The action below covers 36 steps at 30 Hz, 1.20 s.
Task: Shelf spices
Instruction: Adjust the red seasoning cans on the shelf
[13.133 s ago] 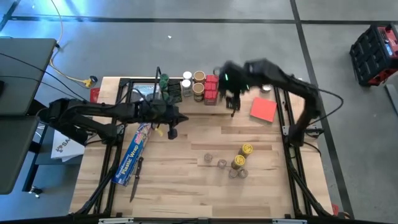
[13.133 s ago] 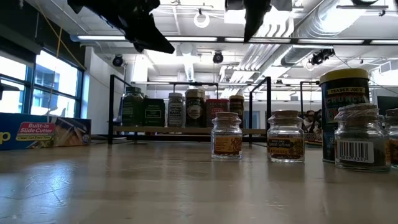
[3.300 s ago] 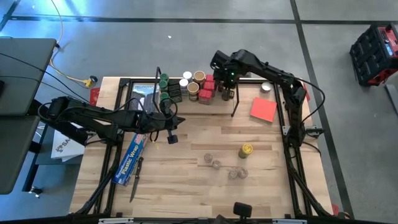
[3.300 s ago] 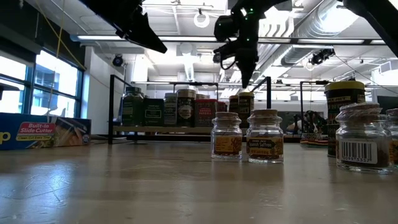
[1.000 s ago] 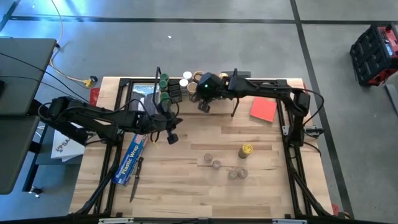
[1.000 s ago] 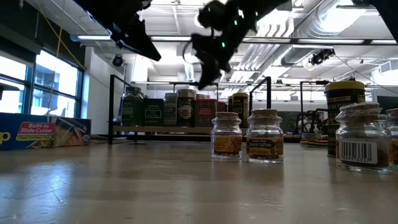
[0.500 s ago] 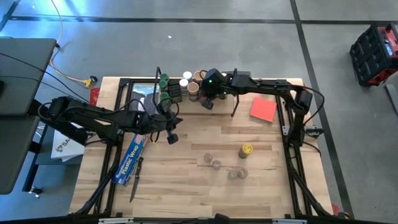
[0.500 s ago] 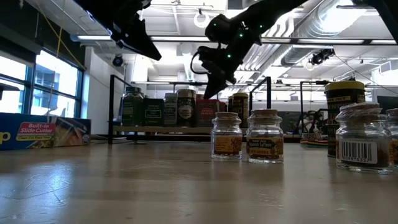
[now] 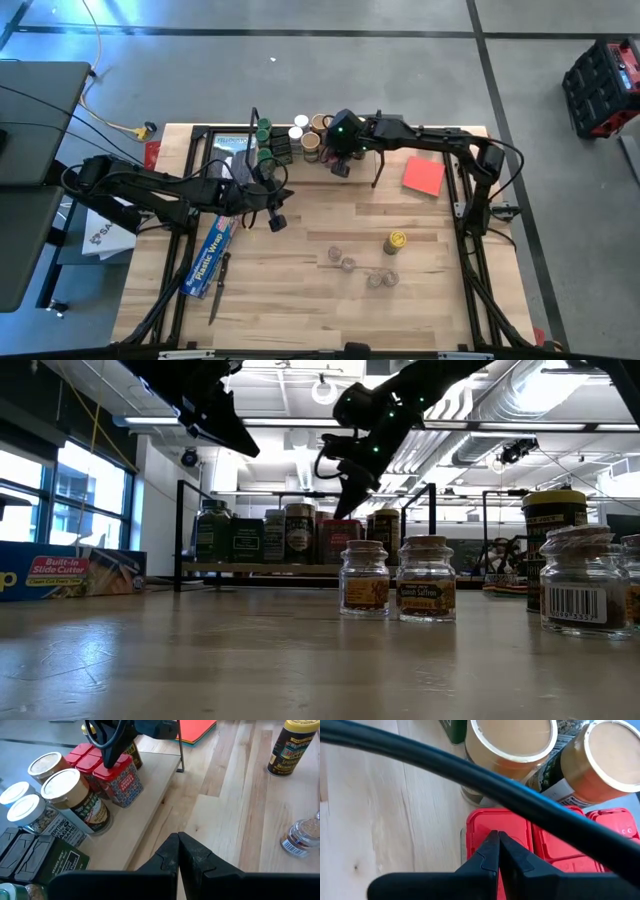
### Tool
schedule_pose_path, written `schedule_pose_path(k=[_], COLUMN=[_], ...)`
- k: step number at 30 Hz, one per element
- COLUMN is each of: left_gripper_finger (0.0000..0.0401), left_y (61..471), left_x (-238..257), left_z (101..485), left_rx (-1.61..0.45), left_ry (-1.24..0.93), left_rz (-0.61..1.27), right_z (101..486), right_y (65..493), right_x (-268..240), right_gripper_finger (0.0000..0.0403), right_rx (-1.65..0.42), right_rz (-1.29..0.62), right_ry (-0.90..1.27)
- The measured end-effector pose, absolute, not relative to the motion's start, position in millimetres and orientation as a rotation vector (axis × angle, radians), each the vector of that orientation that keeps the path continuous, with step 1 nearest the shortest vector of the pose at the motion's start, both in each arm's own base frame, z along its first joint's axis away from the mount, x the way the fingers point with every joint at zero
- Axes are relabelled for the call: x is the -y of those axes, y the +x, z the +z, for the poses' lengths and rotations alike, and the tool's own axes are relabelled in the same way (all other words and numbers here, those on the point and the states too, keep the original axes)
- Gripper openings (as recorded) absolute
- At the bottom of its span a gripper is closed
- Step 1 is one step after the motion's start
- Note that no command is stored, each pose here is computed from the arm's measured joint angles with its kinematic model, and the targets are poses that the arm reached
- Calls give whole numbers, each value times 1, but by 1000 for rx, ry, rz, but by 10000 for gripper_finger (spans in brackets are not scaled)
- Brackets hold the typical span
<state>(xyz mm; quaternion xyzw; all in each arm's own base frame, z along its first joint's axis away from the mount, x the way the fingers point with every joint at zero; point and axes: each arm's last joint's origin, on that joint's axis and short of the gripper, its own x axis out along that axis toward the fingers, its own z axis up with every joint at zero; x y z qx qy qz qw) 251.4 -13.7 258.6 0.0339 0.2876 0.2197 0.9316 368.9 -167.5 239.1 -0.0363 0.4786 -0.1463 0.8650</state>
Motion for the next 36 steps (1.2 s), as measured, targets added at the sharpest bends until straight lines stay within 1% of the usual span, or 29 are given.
schedule_pose_path(k=[5,8,11,15,18,20,23,30,36], left_gripper_finger=[1,1,1,1,1,1,1,1,1], left_y=[251,251,251,251,251,251,252,251,251], left_x=[14,14,14,14,15,15,15,17,19], left_z=[259,259,259,259,259,259,259,258,258], left_rx=[-589,-589,-589,-589,-585,-586,-586,-591,-591], left_ry=[69,69,68,66,62,67,67,70,72], left_rz=[450,450,449,444,441,440,440,434,424], right_z=[247,265,294,328,345,343,327,273,251], right_y=[363,356,346,335,329,329,335,354,360], right_x=[166,157,136,93,67,63,74,126,154], right_gripper_finger=[0,0,0,0,0,0,0,0,0], right_rx=[-1007,-978,-922,-840,-793,-811,-870,-1026,-1037], right_rz=[-315,-311,-283,-218,-246,-275,-332,-428,-445], right_ry=[-103,-114,-143,-182,-229,-197,-122,-40,-10])
